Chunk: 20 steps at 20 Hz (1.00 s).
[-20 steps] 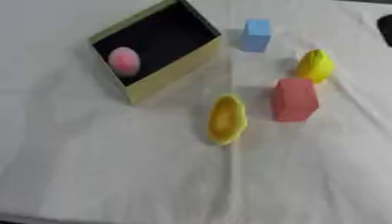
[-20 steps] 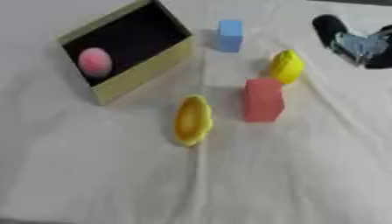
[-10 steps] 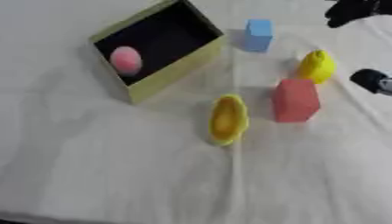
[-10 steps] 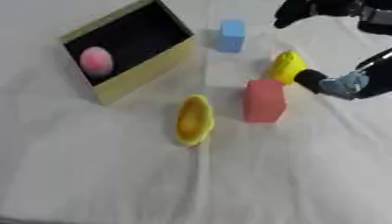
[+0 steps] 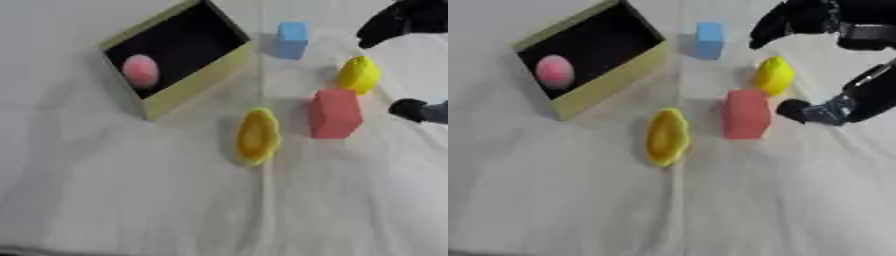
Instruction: Pick up objects on the table and place them in the box.
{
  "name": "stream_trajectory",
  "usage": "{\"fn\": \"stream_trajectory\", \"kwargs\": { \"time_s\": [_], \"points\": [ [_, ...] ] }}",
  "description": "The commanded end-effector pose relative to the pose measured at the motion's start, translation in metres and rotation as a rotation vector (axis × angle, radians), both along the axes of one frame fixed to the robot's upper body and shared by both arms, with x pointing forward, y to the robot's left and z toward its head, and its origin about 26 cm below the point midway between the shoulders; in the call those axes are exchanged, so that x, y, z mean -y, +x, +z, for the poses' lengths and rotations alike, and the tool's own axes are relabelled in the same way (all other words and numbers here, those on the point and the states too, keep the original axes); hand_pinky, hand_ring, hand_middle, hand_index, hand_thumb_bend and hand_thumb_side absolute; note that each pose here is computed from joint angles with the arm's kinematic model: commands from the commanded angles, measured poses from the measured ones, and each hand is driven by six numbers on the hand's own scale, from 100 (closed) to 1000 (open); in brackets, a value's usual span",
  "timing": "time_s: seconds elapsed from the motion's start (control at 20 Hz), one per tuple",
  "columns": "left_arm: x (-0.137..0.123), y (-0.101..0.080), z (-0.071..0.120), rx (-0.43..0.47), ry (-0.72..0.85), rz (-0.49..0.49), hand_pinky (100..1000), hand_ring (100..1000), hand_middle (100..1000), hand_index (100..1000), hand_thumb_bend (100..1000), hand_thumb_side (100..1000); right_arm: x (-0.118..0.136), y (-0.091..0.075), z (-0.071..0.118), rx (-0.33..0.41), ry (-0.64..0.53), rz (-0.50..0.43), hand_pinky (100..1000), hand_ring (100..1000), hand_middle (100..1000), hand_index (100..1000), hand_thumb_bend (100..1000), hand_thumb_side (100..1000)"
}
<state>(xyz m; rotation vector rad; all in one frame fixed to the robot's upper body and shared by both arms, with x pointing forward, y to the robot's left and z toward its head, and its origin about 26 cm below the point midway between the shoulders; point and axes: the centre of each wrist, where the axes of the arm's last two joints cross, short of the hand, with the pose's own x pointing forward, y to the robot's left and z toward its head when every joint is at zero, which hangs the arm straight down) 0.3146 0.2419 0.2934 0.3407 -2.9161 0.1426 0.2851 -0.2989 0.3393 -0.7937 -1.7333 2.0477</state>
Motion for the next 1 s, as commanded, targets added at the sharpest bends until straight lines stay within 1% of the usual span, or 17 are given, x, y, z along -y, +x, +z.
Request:
{"fn": "stream_trajectory", "kwargs": {
  "time_s": [0.05, 0.35, 0.5, 0.75, 0.95, 1.0],
  "points": [
    [-0.005, -0.005, 0.009, 0.022, 0.044, 0.014, 695, 762, 645, 809, 546, 515, -0.003, -0.004, 0.008, 0.032, -0.04, -0.023, 872, 891, 865, 896, 350, 528],
    [-0.011, -0.007, 0.01, 0.009, 0.096, 0.035, 695, 762, 645, 809, 545, 517, -0.011, -0.001, 0.001, 0.056, -0.104, -0.058, 870, 899, 880, 909, 365, 517],
    [-0.012, -0.007, 0.011, 0.011, 0.113, 0.038, 696, 762, 645, 810, 546, 515, -0.015, 0.004, -0.003, 0.064, -0.122, -0.069, 870, 902, 886, 910, 376, 509],
    [-0.013, -0.007, 0.012, 0.012, 0.123, 0.037, 696, 762, 645, 810, 546, 516, -0.019, 0.018, -0.012, 0.055, -0.132, -0.09, 871, 903, 889, 910, 378, 507],
    [-0.013, -0.007, 0.009, 0.002, 0.116, 0.032, 694, 763, 644, 809, 545, 518, -0.02, 0.033, -0.022, 0.013, -0.126, -0.11, 877, 904, 887, 911, 380, 505],
    [-0.013, -0.007, 0.009, -0.001, 0.115, 0.032, 694, 763, 643, 809, 545, 519, -0.02, 0.036, -0.023, 0.001, -0.12, -0.117, 882, 906, 877, 914, 394, 483]
  ]
}}
